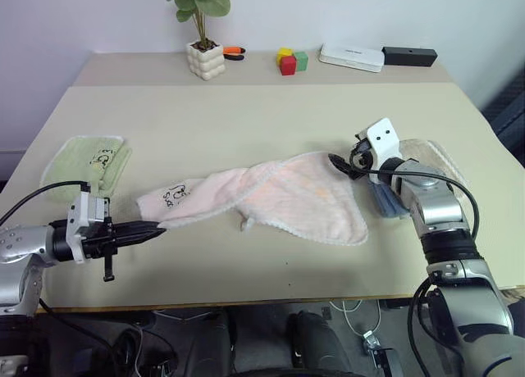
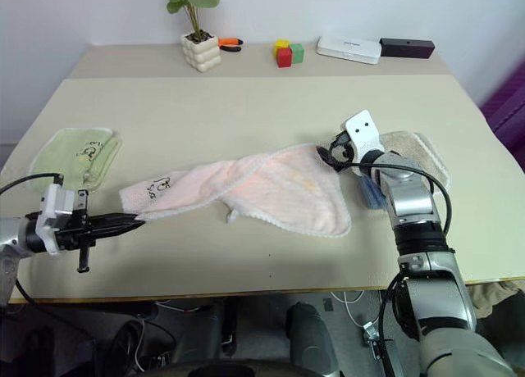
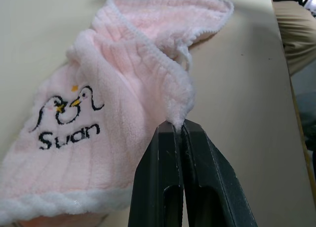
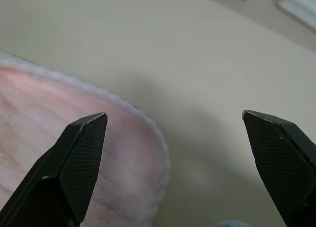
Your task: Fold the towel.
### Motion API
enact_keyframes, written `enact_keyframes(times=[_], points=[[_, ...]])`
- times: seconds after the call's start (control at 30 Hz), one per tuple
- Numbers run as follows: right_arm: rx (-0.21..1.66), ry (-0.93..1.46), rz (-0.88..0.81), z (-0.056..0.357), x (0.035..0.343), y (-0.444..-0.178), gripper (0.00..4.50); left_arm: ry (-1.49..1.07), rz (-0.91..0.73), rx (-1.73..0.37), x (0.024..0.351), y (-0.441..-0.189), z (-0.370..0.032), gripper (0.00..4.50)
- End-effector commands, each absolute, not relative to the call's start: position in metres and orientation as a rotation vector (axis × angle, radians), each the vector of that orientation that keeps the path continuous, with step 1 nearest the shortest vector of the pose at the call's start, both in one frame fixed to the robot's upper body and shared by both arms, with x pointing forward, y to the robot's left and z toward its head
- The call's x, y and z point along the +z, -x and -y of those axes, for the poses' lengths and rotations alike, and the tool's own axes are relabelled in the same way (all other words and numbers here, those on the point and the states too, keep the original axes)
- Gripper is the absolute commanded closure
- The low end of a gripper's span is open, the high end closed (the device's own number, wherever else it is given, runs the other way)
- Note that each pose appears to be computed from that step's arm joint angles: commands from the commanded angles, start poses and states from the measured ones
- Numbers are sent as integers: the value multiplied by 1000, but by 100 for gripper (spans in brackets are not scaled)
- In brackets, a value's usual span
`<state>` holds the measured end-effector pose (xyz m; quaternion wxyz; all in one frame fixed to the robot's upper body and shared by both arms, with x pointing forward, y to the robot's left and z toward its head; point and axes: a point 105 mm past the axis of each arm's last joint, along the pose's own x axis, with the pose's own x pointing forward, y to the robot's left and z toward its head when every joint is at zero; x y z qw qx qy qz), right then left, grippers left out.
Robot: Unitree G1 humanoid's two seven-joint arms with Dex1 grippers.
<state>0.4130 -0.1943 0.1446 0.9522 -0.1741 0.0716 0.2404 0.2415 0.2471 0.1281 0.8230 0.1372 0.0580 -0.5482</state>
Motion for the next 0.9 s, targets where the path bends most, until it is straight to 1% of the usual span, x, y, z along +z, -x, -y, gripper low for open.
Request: enact_keyframes(times=[0.03, 0.17, 0.37, 0.47, 0.5, 0.57, 0.6, 0.7, 0.9], points=[[524, 387, -191, 192, 147, -420, 0, -318, -70, -1149, 137, -238, -247, 444], [479, 309, -248, 193, 143, -436, 0, -330, -80, -1123, 132, -234, -250, 444], [482, 282, -325, 180, 129, -447, 0, -320, -62, -1118, 129, -231, -243, 444], [520, 265, -361, 171, 123, -445, 88, -324, -64, -1114, 127, -229, -242, 450], [518, 273, -367, 171, 121, -446, 131, -323, -65, -1113, 127, -228, -242, 450], [524, 276, -373, 171, 121, -445, 235, -324, -67, -1111, 126, -227, -243, 450], [527, 281, -371, 171, 121, -445, 280, -322, -65, -1109, 127, -227, -243, 450], [542, 285, -369, 172, 122, -443, 447, -321, -64, -1110, 127, -228, -243, 450], [574, 269, -327, 178, 135, -437, 447, -316, -47, -1103, 132, -235, -243, 450]])
